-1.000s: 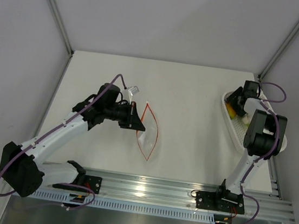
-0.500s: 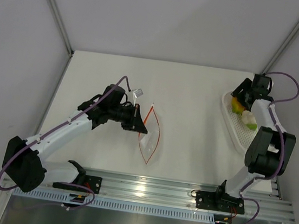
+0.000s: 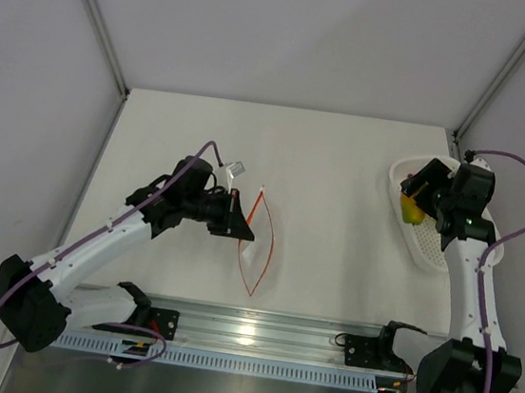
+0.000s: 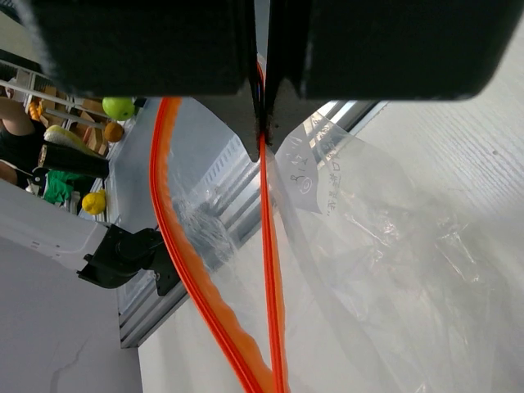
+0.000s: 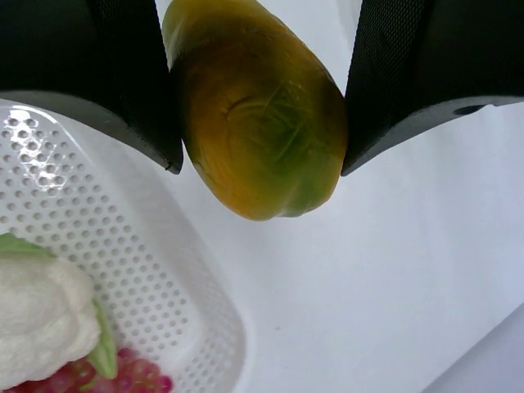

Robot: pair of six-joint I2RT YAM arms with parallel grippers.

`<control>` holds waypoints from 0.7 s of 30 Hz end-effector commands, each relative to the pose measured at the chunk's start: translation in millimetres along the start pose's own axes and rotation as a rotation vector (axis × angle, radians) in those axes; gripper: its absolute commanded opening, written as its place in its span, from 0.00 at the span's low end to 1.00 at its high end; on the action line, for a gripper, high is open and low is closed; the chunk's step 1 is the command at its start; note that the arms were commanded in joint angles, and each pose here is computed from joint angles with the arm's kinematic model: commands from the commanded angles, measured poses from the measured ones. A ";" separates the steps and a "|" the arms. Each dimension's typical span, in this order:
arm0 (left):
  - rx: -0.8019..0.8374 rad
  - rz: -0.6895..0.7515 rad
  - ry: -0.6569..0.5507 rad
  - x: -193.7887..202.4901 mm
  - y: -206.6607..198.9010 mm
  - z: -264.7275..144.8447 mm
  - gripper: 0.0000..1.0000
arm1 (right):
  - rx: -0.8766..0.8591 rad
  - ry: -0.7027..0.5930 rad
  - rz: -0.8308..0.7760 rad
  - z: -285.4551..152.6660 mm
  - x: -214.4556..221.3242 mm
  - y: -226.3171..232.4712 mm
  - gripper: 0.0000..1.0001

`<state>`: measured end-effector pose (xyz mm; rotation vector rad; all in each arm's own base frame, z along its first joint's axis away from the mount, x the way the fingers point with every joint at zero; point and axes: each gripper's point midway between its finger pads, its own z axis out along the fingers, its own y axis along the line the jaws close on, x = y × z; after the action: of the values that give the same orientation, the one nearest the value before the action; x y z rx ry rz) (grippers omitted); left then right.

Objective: Place the food in the zip-top bag and seal the zipper
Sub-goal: Pick up the fake fruit from the bin, then place the fake fruit in the zipper food storage bag.

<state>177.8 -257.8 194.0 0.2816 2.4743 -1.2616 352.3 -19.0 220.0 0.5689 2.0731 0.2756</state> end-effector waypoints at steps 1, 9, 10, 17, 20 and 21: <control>0.018 -0.007 -0.023 4.0 -5.7 -4.1 0.01 | -0.137 0.024 -0.025 -38.5 14.7 31.2 0.00; 0.040 -0.007 -0.032 15.2 -10.9 -4.8 0.01 | -0.381 0.088 -0.052 -106.1 56.8 88.6 0.00; 0.036 -0.007 -0.031 16.5 -10.0 -4.4 0.01 | -0.403 0.100 -0.042 -113.0 61.7 95.0 0.00; 0.049 -0.006 -0.024 20.2 -12.4 -3.0 0.01 | -0.618 0.205 -0.076 -153.2 110.1 163.9 0.00; 0.052 0.001 -0.023 19.0 -14.7 -1.9 0.00 | -0.692 0.242 -0.151 -166.8 132.9 200.8 0.00; 0.054 0.004 -0.023 18.2 -16.1 -2.0 0.01 | -0.730 0.275 -0.192 -178.7 147.8 213.4 0.00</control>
<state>152.5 -259.8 188.4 0.2725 2.4704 -1.3036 197.9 213.3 271.5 -0.0905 2.1275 0.9484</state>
